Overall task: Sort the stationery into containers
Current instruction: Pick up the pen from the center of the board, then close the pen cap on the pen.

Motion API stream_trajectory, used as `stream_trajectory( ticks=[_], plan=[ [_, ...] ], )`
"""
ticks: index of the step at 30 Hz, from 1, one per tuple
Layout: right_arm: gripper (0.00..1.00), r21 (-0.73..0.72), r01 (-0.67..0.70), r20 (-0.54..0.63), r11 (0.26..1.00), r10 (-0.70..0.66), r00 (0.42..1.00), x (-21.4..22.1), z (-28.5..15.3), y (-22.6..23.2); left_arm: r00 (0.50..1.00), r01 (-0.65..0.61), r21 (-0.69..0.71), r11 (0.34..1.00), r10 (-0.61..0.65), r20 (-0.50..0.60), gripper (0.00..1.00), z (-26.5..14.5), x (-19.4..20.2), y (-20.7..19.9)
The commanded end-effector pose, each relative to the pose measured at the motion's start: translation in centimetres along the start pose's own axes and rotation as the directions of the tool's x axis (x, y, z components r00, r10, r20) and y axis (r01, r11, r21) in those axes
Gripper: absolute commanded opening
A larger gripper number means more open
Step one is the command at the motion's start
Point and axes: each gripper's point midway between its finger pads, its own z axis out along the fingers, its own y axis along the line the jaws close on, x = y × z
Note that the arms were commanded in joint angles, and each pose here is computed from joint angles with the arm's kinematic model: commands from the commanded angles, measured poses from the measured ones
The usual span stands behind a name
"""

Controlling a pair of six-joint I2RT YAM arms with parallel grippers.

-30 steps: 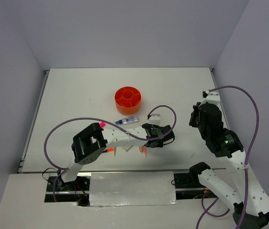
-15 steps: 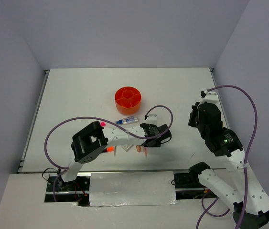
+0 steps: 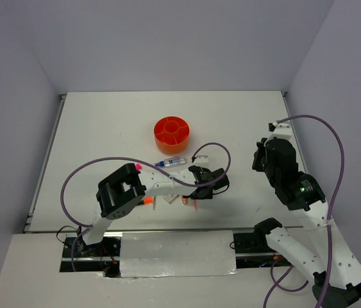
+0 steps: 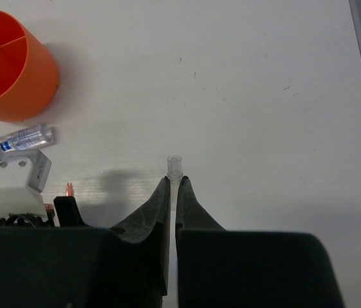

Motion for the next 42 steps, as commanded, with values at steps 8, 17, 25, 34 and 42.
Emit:
stream_trajectory(
  ticks=[8, 17, 25, 34, 42],
  plan=[
    [0.0, -0.011, -0.001, 0.035, 1.0, 0.002, 0.999, -0.6, -0.1, 0.1, 0.996, -0.023, -0.026, 0.999, 0.02, -0.09, 0.46, 1.4, 2.2, 0.2],
    [0.0, -0.034, -0.007, 0.045, 0.999, 0.008, 0.999, -0.8, -0.3, 0.4, 0.99, -0.055, 0.003, 0.998, 0.055, -0.131, 0.09, 2.3, 3.7, 0.3],
    [0.0, -0.08, -0.028, 0.071, 0.996, 0.034, 0.997, -1.5, -1.0, 1.1, 0.998, -0.061, 0.148, 0.987, 0.063, -0.006, 0.0, -2.9, 0.3, -1.4],
    [0.0, -0.304, -0.066, 0.236, 0.951, 0.142, 0.961, -5.4, -4.5, 3.8, 0.964, -0.14, 0.48, 0.866, 0.009, 0.265, 0.0, -12.5, -5.3, -1.3],
    [0.0, -0.787, 0.011, 0.222, 0.617, 0.266, 0.938, -5.5, -7.0, 13.6, 0.906, -0.314, 0.718, 0.621, -0.031, 0.423, 0.0, -18.8, -5.1, -0.5]
  ],
)
